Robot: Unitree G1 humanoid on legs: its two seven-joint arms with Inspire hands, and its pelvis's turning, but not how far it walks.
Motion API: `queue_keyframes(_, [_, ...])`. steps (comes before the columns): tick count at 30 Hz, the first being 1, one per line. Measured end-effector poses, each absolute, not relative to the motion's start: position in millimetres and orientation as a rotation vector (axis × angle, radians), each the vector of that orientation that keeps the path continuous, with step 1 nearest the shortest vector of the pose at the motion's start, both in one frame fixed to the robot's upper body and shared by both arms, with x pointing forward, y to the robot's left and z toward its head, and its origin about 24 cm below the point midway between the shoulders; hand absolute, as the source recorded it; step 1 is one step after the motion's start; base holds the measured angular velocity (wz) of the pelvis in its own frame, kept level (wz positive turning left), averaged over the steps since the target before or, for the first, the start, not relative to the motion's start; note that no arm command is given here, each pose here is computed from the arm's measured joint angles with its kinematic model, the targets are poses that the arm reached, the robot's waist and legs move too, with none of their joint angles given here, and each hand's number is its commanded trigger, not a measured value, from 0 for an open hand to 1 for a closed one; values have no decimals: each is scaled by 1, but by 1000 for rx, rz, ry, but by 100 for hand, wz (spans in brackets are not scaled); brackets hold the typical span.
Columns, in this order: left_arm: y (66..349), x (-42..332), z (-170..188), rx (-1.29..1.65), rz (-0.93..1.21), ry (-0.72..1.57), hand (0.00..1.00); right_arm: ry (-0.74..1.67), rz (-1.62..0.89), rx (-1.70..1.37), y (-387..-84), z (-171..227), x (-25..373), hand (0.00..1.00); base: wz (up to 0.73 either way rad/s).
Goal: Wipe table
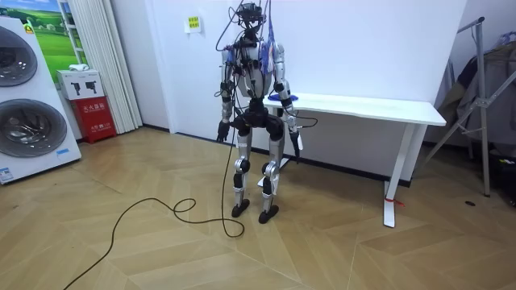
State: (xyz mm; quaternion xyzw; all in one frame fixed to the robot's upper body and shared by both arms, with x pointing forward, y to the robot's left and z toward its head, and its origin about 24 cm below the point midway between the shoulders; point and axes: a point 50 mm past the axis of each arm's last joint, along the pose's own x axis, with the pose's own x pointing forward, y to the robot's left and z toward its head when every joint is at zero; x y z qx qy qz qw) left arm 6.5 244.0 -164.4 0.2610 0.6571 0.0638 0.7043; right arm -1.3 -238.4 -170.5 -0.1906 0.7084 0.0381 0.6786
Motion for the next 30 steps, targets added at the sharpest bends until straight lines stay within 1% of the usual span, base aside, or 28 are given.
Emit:
queue_keyframes(9, [244,8,-164,581,141,1458,0,1561,84,-431,-238,-170,6,0,-2])
queue_keyframes(21, [244,9,-164,596,130,1451,0,1555,47,-403,-239,-170,6,0,0])
queue_keyframes(24, [245,8,-164,587,142,1453,0,1571,-35,-338,-240,-170,0,0,0])
queue_keyframes(27, [247,7,-163,573,169,1455,0,1584,-172,-208,-242,-170,-8,0,0])
queue_keyframes(30, [254,3,-161,535,236,1469,0,1594,-368,-31,-247,-169,-20,0,-2])
